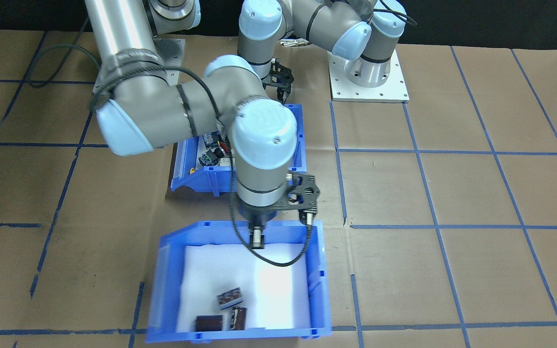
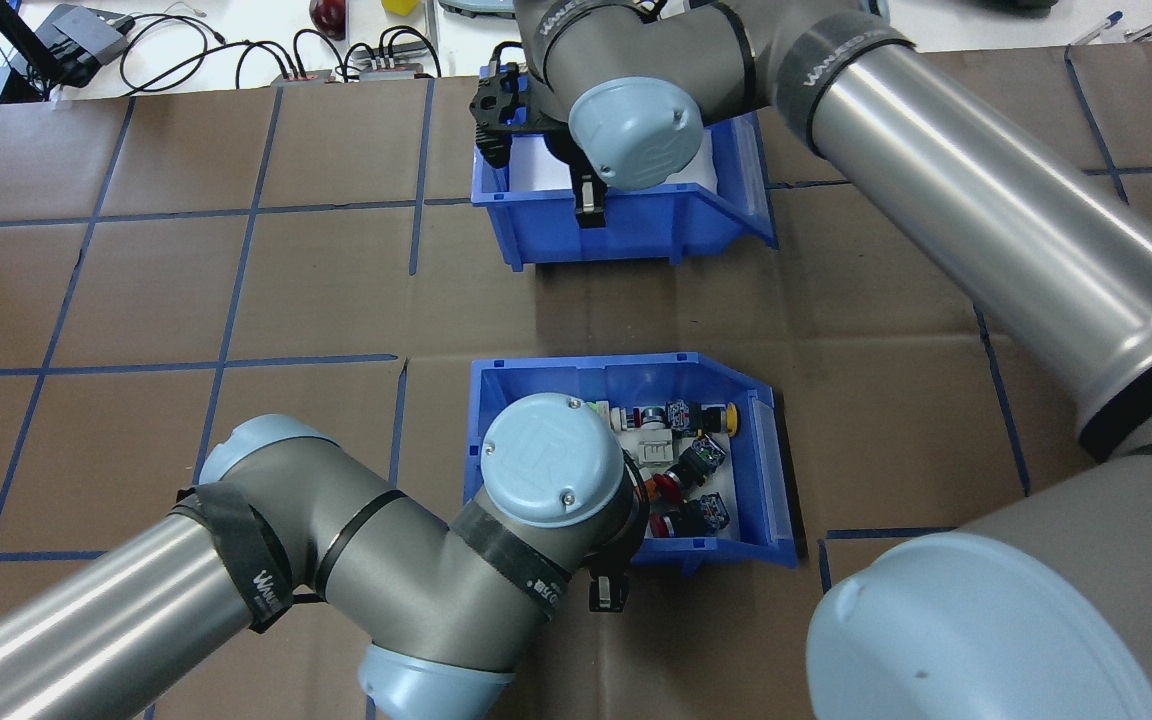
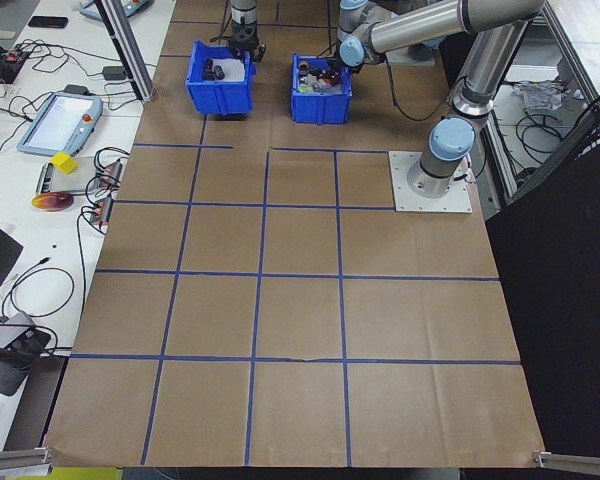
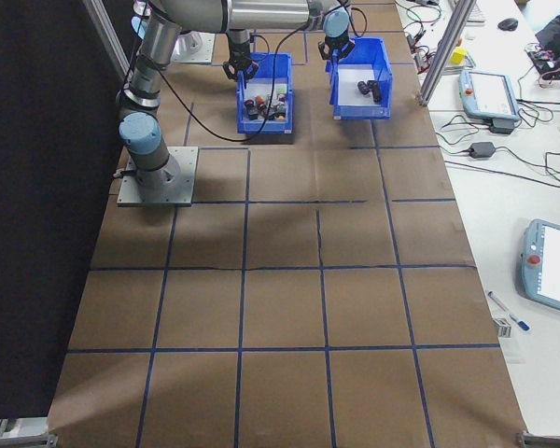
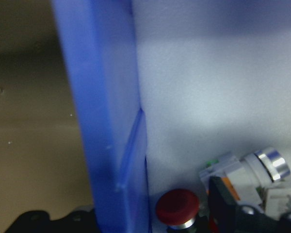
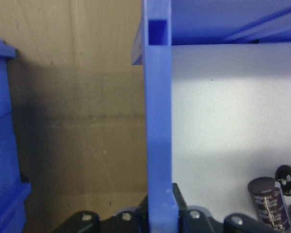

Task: Place button box in front

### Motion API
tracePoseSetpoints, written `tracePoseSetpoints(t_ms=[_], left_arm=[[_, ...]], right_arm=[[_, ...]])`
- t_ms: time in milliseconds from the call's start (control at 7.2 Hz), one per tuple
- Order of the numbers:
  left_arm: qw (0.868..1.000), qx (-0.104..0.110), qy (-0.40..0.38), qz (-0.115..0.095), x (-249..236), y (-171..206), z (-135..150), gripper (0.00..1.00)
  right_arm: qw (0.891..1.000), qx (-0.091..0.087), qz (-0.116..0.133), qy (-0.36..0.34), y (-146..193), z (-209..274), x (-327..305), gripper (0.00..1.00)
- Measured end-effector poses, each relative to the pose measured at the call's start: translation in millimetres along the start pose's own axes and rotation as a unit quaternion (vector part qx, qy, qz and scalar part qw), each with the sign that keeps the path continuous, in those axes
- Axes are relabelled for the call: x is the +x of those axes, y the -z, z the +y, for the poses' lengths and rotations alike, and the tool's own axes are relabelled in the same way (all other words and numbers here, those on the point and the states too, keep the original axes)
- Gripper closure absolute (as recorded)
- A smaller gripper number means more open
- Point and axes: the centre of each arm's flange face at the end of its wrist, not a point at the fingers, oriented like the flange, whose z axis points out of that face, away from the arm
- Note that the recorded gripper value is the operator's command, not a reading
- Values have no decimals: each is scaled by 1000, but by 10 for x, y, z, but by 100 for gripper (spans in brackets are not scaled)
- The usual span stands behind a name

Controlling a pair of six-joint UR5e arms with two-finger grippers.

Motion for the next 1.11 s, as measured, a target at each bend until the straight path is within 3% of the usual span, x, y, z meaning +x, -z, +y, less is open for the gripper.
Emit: tracePoseSetpoints(t_ms=[278, 694, 1111], left_arm=[[999, 14, -45, 6, -54, 517, -306, 100], [998, 18, -60, 23, 488, 1018, -1274, 100], [996, 18, -74, 39, 1687, 1036, -1331, 100]], right_arm=[[1000, -12, 7, 15, 363, 1024, 246, 94], [999, -23, 9, 26, 657, 2601, 240, 94], [1000, -16, -8, 12, 664, 3384, -350, 94]])
